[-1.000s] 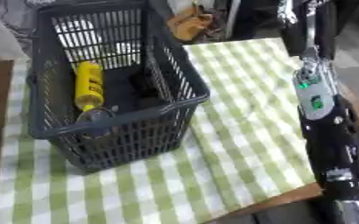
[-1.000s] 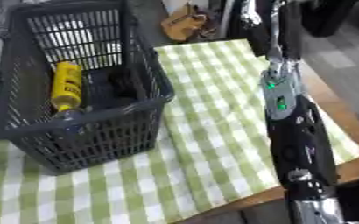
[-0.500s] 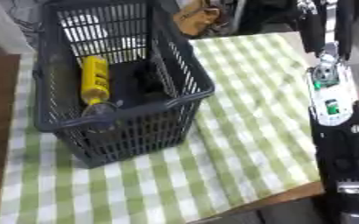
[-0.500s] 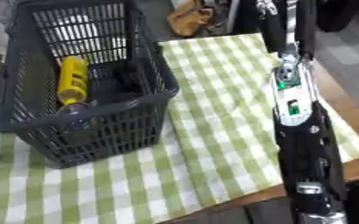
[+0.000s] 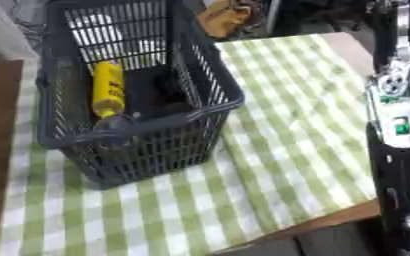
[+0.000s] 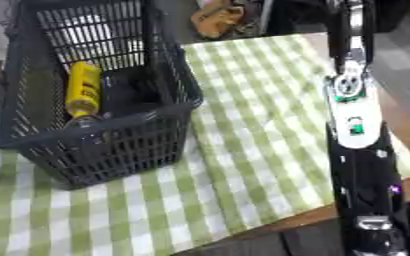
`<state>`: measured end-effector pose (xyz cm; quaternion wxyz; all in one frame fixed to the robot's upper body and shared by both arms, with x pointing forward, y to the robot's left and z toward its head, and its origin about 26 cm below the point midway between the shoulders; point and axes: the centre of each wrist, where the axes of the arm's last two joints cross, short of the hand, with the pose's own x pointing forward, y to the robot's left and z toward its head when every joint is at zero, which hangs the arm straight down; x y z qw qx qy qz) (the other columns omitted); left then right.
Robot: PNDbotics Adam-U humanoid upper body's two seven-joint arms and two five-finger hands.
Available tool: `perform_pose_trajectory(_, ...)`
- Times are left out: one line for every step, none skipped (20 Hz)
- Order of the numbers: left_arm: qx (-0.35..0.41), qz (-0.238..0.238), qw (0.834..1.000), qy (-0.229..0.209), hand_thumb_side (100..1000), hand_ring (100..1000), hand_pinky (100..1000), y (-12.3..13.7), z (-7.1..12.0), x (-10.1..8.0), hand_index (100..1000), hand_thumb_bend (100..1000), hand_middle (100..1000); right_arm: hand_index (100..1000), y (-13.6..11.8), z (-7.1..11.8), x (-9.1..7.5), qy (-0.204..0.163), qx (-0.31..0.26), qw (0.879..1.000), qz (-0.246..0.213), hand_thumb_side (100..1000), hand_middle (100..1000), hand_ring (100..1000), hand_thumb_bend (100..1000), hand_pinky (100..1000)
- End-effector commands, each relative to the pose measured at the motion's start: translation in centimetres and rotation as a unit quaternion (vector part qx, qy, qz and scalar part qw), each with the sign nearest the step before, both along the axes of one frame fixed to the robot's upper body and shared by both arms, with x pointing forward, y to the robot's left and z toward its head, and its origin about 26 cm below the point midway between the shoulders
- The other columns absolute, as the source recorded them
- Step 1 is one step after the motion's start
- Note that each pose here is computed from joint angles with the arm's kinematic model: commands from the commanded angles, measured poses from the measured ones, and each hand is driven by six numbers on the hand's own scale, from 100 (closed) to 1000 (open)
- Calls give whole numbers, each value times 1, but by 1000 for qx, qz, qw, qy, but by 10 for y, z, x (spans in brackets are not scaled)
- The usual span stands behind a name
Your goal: Pick up objects on the table and place them in the box.
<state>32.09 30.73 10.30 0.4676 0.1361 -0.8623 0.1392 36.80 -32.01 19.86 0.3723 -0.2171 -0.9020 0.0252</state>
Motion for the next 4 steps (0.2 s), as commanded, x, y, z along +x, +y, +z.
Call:
perform_pose_trajectory(7,5,1000,-20,818,967,441,3,13,1,794,616,848,783,-6,12,-9,-19,7,1000,6,522,708,638,100,470)
perform_pose_trajectory(5,6,1000,-21,815,965,441,2,13,1,794,612,846,781,-6,12,-11,-18,10,1000,5,526,706,636,100,469)
perform_pose_trajectory(4,6,1000,-23,815,965,441,2,14,1,794,612,846,781,-7,11,-12,-18,14,1000,4,526,706,636,100,469)
perform_pose_trajectory(3,7,1000,-24,813,961,440,1,14,1,791,603,843,778,-7,11,-14,-18,17,1000,3,536,699,632,100,465)
